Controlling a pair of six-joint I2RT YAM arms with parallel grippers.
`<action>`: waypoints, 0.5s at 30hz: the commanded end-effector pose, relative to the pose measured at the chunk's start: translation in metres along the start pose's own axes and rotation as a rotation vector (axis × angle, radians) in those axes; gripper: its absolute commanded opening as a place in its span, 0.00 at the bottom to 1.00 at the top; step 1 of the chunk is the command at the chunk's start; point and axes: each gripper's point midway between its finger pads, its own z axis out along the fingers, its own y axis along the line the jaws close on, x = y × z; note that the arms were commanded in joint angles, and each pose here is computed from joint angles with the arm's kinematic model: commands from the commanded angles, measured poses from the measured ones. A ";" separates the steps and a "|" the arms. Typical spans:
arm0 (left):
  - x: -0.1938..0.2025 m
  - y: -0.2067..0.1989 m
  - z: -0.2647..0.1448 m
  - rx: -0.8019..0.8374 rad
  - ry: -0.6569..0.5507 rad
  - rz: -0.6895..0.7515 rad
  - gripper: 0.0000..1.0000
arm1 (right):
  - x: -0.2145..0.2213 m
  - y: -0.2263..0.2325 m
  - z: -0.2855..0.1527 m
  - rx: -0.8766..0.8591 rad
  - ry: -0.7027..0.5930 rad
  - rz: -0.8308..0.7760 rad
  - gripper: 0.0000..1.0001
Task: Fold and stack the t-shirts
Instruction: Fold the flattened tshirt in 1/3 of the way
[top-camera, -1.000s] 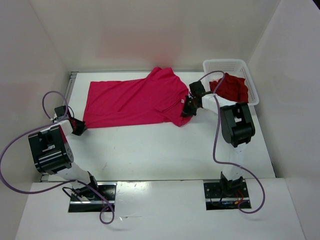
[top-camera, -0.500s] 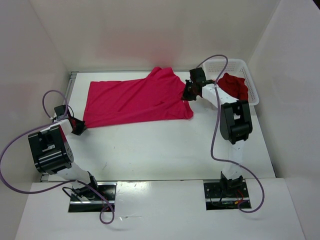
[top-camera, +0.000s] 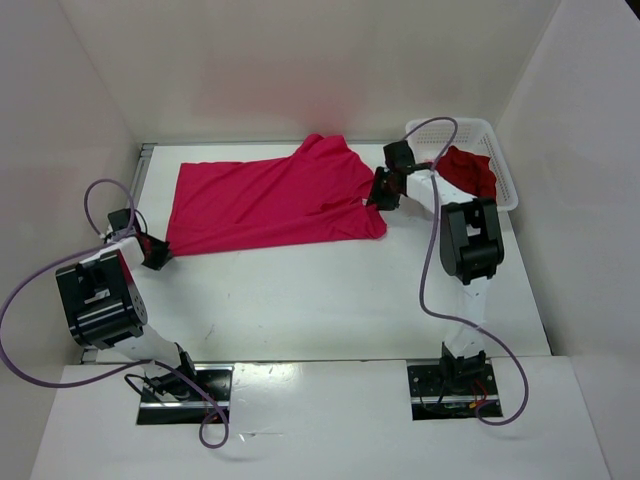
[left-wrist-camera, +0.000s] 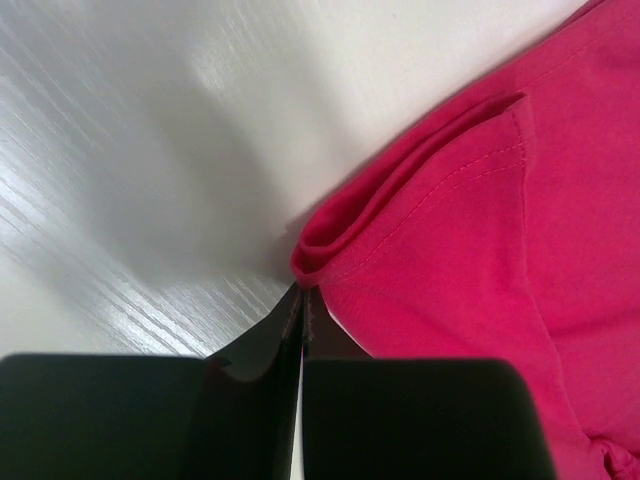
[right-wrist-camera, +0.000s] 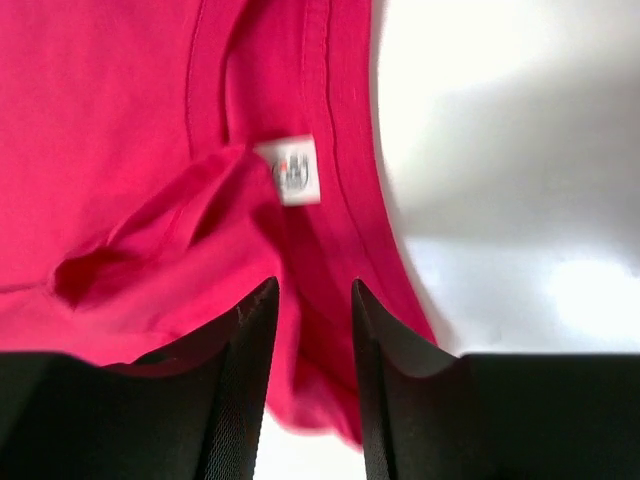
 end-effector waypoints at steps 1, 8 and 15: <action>-0.028 -0.015 -0.014 0.030 -0.083 0.039 0.00 | -0.017 0.007 -0.056 -0.009 -0.092 -0.007 0.41; -0.028 -0.015 -0.014 0.030 -0.083 0.039 0.00 | 0.058 -0.023 -0.060 0.020 0.022 0.032 0.11; -0.018 -0.012 -0.007 0.037 -0.049 0.030 0.00 | 0.078 -0.032 -0.047 0.031 0.079 0.047 0.44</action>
